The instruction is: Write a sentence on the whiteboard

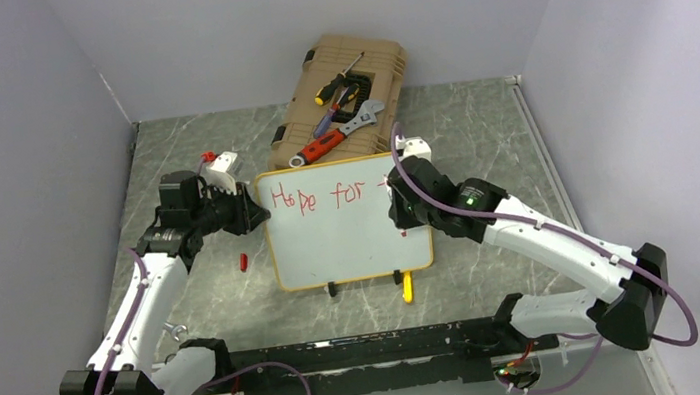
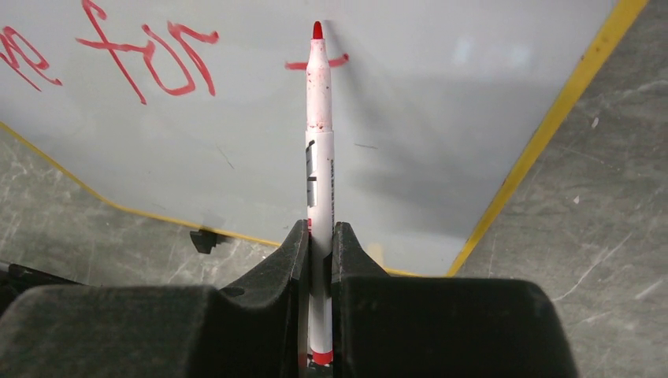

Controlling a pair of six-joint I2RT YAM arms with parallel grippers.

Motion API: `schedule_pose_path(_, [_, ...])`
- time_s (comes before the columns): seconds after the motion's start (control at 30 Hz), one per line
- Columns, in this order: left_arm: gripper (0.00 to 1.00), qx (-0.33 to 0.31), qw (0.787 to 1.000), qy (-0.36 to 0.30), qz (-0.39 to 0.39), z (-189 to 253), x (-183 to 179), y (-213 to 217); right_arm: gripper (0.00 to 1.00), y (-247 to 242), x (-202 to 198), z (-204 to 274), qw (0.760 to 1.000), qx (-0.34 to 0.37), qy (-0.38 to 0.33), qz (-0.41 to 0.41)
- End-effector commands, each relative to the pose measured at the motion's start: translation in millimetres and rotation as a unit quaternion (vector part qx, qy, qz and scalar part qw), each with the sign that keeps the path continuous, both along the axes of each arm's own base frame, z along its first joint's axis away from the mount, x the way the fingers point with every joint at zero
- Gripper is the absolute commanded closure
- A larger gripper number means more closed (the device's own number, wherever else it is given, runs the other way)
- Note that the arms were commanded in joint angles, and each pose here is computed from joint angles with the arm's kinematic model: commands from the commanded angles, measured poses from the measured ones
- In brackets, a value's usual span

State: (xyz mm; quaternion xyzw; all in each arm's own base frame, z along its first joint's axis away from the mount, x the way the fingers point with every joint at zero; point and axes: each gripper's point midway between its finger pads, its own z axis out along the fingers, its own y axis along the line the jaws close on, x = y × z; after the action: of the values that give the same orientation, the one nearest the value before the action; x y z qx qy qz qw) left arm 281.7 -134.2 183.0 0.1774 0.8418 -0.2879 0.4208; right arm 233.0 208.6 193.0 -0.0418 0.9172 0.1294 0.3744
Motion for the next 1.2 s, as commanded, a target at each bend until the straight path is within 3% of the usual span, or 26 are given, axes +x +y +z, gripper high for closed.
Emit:
schedule_pose_path(0.0, [1.00, -0.005, 0.999, -0.019, -0.027, 13, -4, -9, 1.00, 11, 15, 22, 0.999, 0.006, -0.030, 0.012])
schedule_pose_path(0.67, [1.00, -0.007, 0.999, -0.020, -0.029, 13, -4, -10, 1.00, 8, -26, -30, 0.998, 0.013, 0.054, -0.004])
schedule_pose_path(0.9, [1.00, -0.006, 0.999, -0.022, -0.028, 14, -4, -10, 1.00, -7, -14, -11, 0.999, -0.018, 0.023, -0.030])
schedule_pose_path(1.17, [1.00, -0.005, 0.999, -0.022, -0.026, 14, -5, -9, 1.00, 1, -1, 23, 1.000, 0.007, -0.027, -0.011])
